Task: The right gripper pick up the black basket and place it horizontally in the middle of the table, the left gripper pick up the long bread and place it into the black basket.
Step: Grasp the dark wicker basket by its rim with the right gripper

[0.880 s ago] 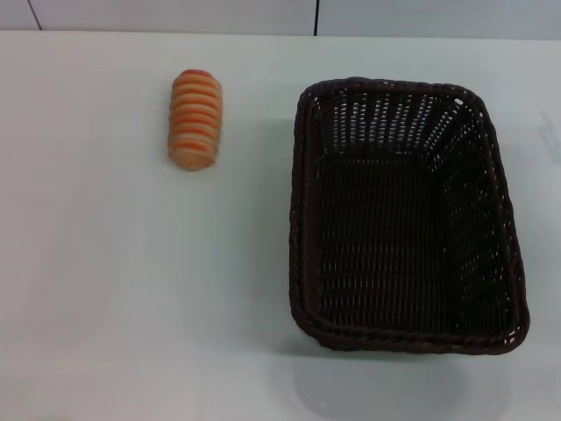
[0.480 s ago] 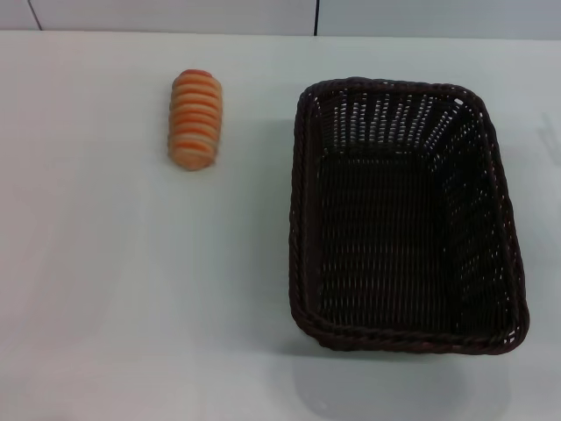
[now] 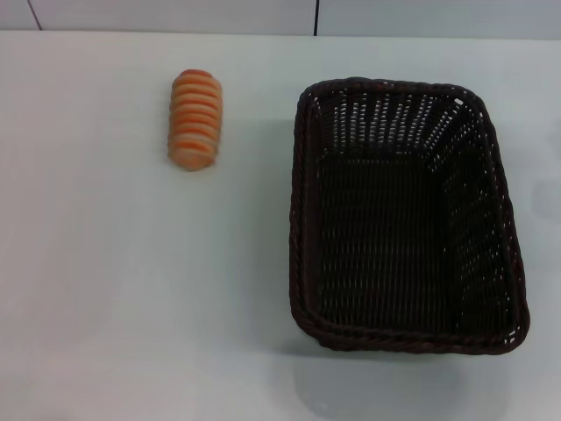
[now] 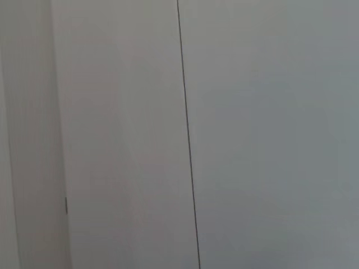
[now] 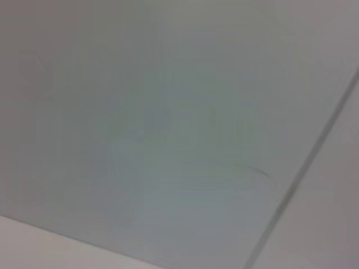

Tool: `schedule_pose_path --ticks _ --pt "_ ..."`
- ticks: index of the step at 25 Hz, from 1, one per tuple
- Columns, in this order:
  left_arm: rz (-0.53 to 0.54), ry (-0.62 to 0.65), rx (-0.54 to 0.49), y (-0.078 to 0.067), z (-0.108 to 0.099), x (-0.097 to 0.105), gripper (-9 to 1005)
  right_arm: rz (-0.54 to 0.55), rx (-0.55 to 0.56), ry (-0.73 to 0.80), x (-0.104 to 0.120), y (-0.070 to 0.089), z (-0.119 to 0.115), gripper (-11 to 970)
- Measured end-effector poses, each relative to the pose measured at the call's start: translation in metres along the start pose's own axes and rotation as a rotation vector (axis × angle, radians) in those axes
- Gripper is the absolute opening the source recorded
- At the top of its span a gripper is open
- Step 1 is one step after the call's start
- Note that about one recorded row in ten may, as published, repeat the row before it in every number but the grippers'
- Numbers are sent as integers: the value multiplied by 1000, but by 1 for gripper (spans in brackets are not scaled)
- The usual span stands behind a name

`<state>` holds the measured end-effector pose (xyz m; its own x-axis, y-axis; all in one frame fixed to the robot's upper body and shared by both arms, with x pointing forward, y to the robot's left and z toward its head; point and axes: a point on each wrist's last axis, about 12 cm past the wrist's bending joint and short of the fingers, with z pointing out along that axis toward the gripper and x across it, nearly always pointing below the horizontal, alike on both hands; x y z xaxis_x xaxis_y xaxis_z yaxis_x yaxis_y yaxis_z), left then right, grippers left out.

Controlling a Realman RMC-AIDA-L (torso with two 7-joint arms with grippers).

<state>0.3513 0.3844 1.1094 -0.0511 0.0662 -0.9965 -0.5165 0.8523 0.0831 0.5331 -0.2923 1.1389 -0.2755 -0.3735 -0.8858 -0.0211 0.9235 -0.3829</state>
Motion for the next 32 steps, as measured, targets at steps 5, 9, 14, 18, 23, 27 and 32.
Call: schedule_pose_path --ticks 5,9,14,18,23,27,32 --pt "0 -3 -3 2 1 -2 858 42 101 141 -37 -10 -16 723" --pt "-1 3 1 2 3 -4 858 27 73 246 -67 -4 -27 724" --pt "-5 43 10 5 6 -3 858 24 -42 339 -94 9 -30 724" --pt "-6 67 12 8 8 -4 858 12 -83 421 -105 14 -29 724" --pt "-8 65 11 10 9 -9 858 49 -213 492 -112 31 -32 724" --pt "-9 70 13 10 9 -9 858 57 -282 516 -111 43 -34 724" --pt "-6 64 8 11 10 -10 858 64 -306 534 -112 50 -40 724"
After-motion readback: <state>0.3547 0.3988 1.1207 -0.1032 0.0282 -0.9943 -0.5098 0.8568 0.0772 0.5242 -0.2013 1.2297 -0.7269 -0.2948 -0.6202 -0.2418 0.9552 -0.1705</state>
